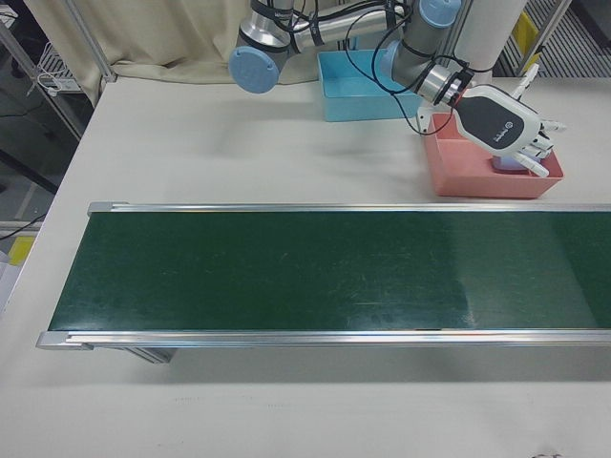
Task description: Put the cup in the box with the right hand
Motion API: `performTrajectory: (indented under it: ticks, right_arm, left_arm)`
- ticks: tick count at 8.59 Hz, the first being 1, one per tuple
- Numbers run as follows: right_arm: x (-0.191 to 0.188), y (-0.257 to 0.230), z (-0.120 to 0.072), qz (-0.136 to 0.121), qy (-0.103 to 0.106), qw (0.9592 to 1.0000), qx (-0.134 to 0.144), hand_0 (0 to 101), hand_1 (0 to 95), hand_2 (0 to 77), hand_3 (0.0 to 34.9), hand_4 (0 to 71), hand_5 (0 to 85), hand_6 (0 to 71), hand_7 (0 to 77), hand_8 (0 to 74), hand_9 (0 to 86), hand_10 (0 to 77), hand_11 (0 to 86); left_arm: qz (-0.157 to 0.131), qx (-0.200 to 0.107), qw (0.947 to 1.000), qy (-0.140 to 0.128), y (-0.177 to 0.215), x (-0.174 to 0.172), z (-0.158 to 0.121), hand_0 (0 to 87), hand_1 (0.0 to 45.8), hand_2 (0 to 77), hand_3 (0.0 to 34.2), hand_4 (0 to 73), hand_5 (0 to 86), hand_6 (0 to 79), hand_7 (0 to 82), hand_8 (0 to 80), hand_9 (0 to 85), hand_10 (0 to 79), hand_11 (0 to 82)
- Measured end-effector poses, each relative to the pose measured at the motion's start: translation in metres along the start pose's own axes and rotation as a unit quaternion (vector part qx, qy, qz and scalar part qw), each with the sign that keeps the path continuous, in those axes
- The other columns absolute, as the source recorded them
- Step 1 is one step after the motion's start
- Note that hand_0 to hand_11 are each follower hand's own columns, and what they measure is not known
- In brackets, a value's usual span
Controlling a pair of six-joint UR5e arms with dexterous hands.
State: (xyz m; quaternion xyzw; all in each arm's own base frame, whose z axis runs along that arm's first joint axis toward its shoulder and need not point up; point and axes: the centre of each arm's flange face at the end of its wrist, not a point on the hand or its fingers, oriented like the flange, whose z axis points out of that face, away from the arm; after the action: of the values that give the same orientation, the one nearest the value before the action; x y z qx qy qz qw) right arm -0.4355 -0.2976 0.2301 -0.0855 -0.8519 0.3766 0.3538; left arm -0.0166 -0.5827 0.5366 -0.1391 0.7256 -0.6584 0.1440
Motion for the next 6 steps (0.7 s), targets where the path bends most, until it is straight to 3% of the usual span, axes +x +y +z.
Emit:
performTrajectory:
  ticks: [1, 2, 3, 4, 5, 6]
  right_arm:
    - [-0.026, -0.012, -0.011, 0.0, -0.017, 0.9998, 0.008, 36, 2.7, 3.8, 0.0, 27.3, 0.5, 22.4, 70.9, 18.5, 37.1, 0.0, 1.1]
    - [-0.06, -0.031, -0.028, -0.002, -0.04, 0.999, 0.021, 55, 7.6, 14.7, 0.0, 19.6, 8.2, 24.5, 69.3, 20.2, 44.2, 5.5, 1.1]
    - [-0.093, -0.055, -0.045, -0.004, -0.064, 0.9972, 0.038, 73, 19.1, 22.4, 0.0, 21.8, 14.2, 25.6, 70.4, 20.2, 43.1, 4.9, 13.6]
    - [-0.123, -0.083, -0.06, -0.005, -0.084, 0.9945, 0.062, 84, 34.4, 29.5, 0.0, 31.1, 14.7, 24.5, 70.4, 20.2, 43.1, 4.9, 10.9]
    - [-0.151, -0.119, -0.074, -0.003, -0.105, 0.99, 0.095, 80, 38.2, 42.5, 0.0, 26.2, 13.1, 20.7, 70.4, 17.5, 39.3, 4.4, 10.9]
    - [-0.173, -0.156, -0.085, 0.005, -0.125, 0.9838, 0.129, 80, 33.8, 39.3, 0.0, 22.9, 11.5, 17.5, 70.4, 14.7, 33.8, 4.4, 8.7]
  left_arm:
    - [0.0, 0.0, 1.0, 0.0, 0.0, 0.0, 0.0, 0.0, 0.5, 0.5, 0.0, 0.0, 0.0, 0.0, 0.0, 0.0, 0.5, 0.0, 0.0]
    - [0.0, 0.0, 1.0, 0.0, 0.0, 0.0, 0.0, 0.0, 0.5, 0.5, 0.0, 0.0, 0.0, 0.0, 0.0, 0.0, 0.0, 0.0, 0.0]
    - [0.0, 0.0, 1.0, 0.0, 0.0, 0.0, 0.0, 0.0, 0.5, 0.5, 0.0, 0.0, 0.0, 0.0, 0.0, 0.0, 0.0, 0.0, 0.0]
    - [0.0, 0.0, 1.0, 0.0, 0.0, 0.0, 0.0, 0.0, 0.5, 0.5, 0.0, 0.0, 0.0, 0.0, 0.0, 0.0, 0.0, 0.0, 0.0]
    - [0.0, 0.0, 1.0, 0.0, 0.0, 0.0, 0.0, 0.0, 0.5, 0.5, 0.0, 0.0, 0.0, 0.0, 0.0, 0.0, 0.0, 0.0, 0.0]
    - [0.0, 0.0, 1.0, 0.0, 0.0, 0.0, 0.0, 0.0, 0.5, 0.5, 0.0, 0.0, 0.0, 0.0, 0.0, 0.0, 0.0, 0.0, 0.0]
